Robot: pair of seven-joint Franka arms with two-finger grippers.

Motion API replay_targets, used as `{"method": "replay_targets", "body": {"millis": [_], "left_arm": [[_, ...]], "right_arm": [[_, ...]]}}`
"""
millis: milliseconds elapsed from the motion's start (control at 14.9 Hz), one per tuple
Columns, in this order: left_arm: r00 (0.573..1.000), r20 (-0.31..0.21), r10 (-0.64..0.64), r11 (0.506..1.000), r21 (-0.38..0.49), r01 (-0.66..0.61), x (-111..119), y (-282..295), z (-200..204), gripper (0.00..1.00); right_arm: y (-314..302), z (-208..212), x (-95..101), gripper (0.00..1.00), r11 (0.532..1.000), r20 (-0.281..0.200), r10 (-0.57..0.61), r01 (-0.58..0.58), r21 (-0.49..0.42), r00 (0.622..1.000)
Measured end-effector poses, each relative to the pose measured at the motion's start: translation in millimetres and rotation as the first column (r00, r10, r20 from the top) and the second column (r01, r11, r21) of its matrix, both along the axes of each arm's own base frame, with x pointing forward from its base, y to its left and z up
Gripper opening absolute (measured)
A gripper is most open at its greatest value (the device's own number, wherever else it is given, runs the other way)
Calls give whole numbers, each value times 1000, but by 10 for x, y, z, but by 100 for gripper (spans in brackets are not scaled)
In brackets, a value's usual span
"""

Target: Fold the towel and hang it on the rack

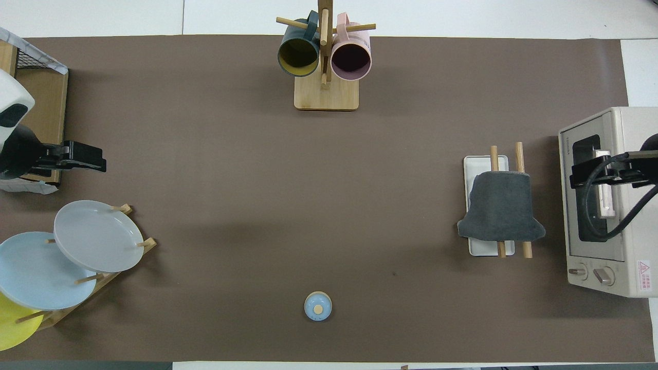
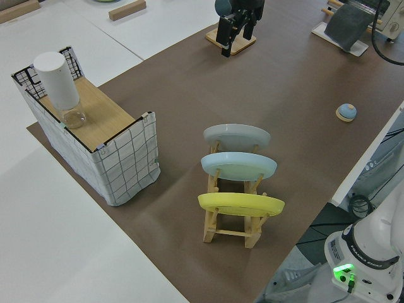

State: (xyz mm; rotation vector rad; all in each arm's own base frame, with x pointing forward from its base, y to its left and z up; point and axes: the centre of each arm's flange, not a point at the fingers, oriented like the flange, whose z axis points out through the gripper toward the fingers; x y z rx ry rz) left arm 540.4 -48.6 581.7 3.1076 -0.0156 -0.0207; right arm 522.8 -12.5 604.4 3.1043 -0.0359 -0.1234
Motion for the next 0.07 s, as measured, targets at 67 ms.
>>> {"method": "replay_targets", "body": {"millis": [67], "left_arm": [[1000, 0, 0, 1000, 0, 0, 0, 0, 0, 100]], "right_arm": [[0, 0, 0, 100, 1000, 0, 0, 0, 0, 1000]]}}
